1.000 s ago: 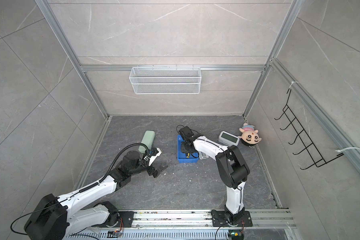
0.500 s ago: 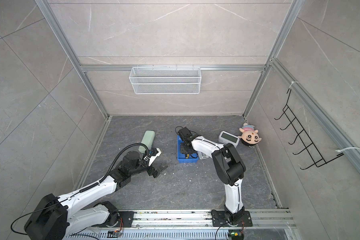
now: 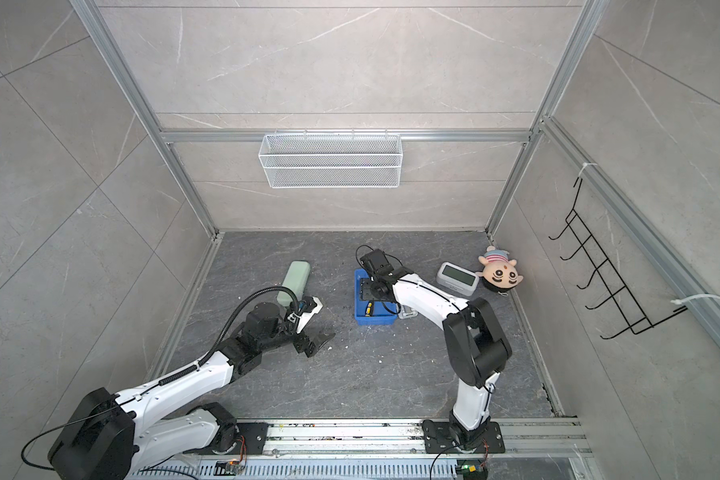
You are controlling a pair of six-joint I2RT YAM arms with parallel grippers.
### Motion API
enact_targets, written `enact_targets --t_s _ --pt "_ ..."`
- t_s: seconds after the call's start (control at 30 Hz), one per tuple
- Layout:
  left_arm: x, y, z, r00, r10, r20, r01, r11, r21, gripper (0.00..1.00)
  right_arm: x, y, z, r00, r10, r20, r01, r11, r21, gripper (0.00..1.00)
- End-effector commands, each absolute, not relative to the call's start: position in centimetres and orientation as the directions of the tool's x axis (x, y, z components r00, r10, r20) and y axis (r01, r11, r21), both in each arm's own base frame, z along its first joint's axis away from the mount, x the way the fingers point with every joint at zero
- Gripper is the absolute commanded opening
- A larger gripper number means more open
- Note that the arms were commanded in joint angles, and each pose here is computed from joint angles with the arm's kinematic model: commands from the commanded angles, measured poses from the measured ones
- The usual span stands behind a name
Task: Put the screwdriver in the bin
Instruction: 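Open the right gripper to drop the screwdriver into the bin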
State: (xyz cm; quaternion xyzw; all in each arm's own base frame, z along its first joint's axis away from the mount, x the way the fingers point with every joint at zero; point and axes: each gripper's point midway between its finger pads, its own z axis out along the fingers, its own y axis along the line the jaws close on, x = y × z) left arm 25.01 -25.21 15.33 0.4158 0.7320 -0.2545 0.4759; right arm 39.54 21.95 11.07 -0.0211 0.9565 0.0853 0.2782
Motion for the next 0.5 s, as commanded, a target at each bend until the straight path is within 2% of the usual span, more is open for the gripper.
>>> enact_targets --t_s 0.0,0.07,0.13,0.3,0.47 --pt "25.8 -24.6 16.4 -0.203 0.309 -0.929 0.828 0.561 0.005 1.00 39.0 21.0 14.2 -0.781 0.023 -0.624 -0.094 0.984 0.154 0.82" --pt "26.8 -23.6 16.5 -0.215 0.276 -0.937 0.798 0.603 -0.005 1.00 38.3 20.0 15.5 -0.743 0.034 -0.668 -0.093 0.984 0.154 0.92" --pt "27.6 -22.5 16.4 -0.220 0.257 -0.941 0.767 0.642 -0.003 1.00 37.7 18.9 16.7 -0.702 0.047 -0.711 -0.085 0.985 0.149 0.96" --pt "30.1 -18.4 16.0 -0.240 0.229 -0.943 0.630 0.776 0.027 1.00 35.8 14.9 19.1 -0.567 0.068 -0.821 -0.025 0.995 0.099 0.97" --pt "32.2 -13.0 15.8 -0.265 0.235 -0.935 0.432 0.896 0.103 1.00 33.5 10.7 21.1 -0.440 0.003 -0.898 0.015 1.000 -0.004 0.99"
